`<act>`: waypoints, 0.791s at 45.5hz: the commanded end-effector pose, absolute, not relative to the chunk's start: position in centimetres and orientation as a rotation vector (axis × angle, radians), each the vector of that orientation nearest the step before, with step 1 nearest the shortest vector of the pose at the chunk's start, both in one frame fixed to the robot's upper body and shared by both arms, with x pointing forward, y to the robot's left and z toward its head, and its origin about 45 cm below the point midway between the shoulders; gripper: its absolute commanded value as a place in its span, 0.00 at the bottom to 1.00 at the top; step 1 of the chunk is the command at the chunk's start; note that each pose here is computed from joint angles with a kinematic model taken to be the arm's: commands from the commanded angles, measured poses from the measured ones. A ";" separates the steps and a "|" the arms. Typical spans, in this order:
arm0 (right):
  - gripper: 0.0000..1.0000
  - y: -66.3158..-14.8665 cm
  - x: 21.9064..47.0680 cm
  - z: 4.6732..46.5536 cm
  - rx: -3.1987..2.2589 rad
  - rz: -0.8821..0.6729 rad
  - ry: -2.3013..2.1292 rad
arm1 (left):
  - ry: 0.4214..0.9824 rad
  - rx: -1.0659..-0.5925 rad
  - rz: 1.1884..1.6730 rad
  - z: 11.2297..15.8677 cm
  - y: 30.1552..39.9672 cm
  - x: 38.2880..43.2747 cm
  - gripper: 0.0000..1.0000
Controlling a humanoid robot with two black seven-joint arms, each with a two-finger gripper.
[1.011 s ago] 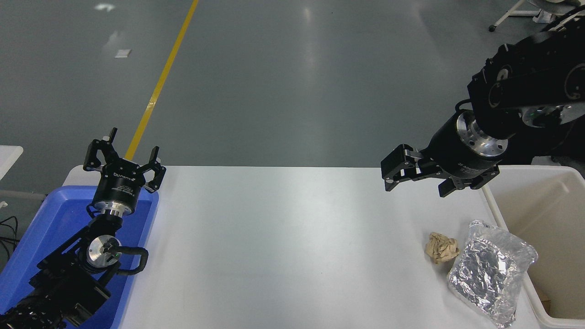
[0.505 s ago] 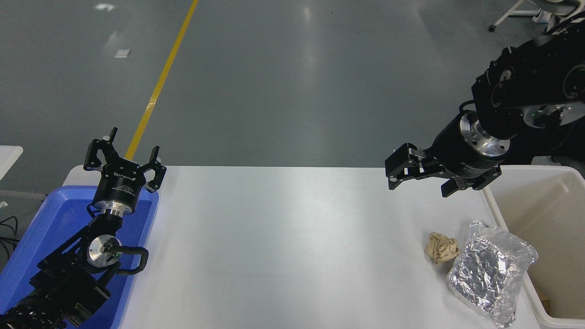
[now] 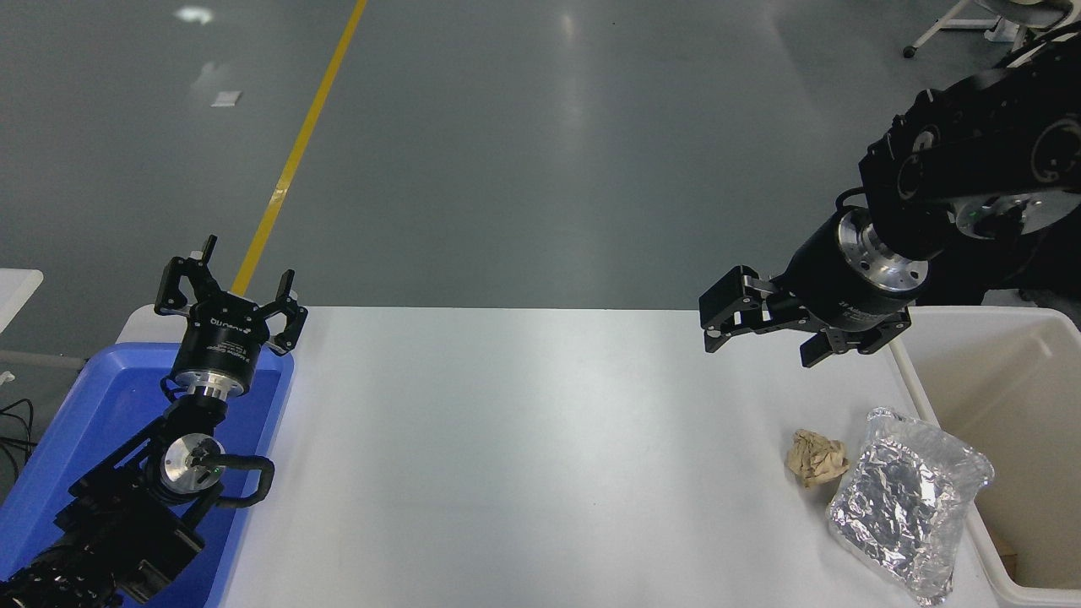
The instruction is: Pick up foil plate and place in dustbin
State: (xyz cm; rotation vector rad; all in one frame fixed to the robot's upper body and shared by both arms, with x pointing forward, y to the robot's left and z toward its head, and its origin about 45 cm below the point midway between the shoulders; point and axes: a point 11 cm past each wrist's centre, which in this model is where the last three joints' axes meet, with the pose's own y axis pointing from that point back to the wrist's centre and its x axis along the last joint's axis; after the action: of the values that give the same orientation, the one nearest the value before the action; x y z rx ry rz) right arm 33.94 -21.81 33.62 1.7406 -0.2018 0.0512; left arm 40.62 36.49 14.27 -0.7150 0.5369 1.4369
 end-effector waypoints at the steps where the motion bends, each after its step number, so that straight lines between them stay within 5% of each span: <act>1: 1.00 -24.4 34.1 30.4 1.716 -0.027 -0.215 | 0.537 -0.715 1.437 14.26 36.47 40.62 0.98; 19: 1.00 -35.7 34.2 26.3 1.508 -0.134 -0.392 | 0.536 -0.715 1.438 14.29 36.54 40.62 0.98; 36: 1.00 -42.4 30.6 22.6 1.406 -0.224 -0.482 | 0.536 -0.715 1.438 14.29 36.54 40.62 0.98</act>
State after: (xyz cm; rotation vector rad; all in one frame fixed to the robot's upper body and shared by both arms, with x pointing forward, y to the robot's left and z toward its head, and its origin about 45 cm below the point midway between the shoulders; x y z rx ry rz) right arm 33.10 -37.90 25.32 1.4737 -0.4223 -0.1602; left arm 40.62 36.49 14.26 -0.7150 0.5373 1.4371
